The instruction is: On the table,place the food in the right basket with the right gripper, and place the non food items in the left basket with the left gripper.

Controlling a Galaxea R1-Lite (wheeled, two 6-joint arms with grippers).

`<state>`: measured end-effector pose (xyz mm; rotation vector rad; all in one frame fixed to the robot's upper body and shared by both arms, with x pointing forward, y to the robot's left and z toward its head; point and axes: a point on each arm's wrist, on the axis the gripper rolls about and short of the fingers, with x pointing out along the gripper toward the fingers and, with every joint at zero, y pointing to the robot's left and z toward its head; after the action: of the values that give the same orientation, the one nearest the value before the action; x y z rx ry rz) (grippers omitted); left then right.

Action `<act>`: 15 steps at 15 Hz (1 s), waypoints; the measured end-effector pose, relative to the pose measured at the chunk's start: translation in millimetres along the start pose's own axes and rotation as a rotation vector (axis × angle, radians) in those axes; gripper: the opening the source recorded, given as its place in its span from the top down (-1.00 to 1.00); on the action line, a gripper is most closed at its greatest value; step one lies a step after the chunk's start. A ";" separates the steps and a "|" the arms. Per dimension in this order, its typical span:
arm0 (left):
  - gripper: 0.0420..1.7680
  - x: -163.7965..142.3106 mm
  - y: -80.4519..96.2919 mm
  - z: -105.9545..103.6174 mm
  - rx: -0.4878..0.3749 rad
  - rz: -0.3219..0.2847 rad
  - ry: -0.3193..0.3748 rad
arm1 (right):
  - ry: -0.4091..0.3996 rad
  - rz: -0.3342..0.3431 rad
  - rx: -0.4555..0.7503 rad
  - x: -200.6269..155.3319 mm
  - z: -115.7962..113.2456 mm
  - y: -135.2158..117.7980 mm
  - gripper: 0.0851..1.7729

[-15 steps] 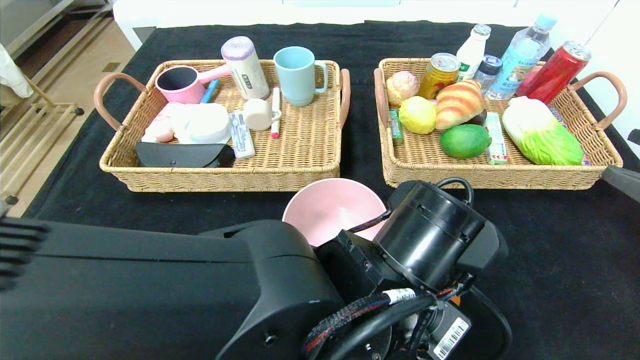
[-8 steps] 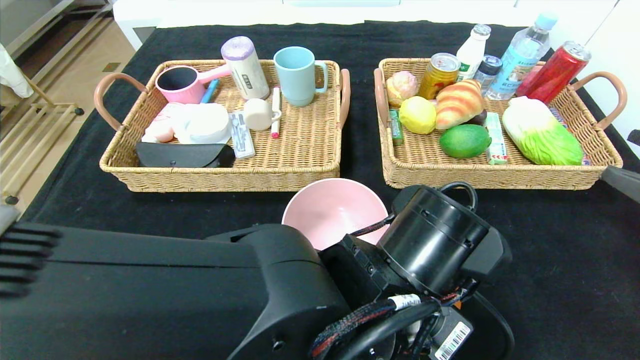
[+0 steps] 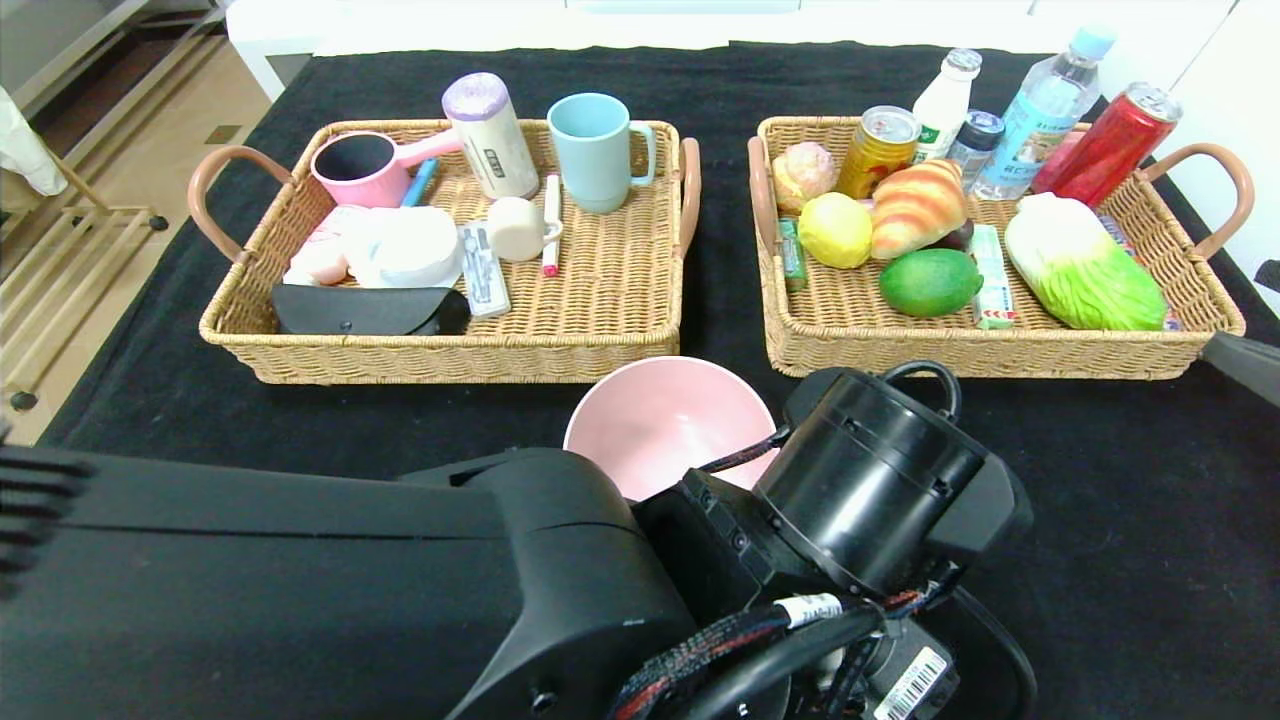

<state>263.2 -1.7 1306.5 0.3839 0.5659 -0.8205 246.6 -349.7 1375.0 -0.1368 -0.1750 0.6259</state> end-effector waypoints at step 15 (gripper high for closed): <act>-0.92 -38.8 -5.8 6.5 -0.001 0.017 -0.074 | -0.014 -0.023 0.009 -4.0 5.9 -1.6 -0.93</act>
<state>239.5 13.6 1334.6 0.3554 0.4942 -0.8147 243.2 -353.0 1380.6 -0.1217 -0.1873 0.6052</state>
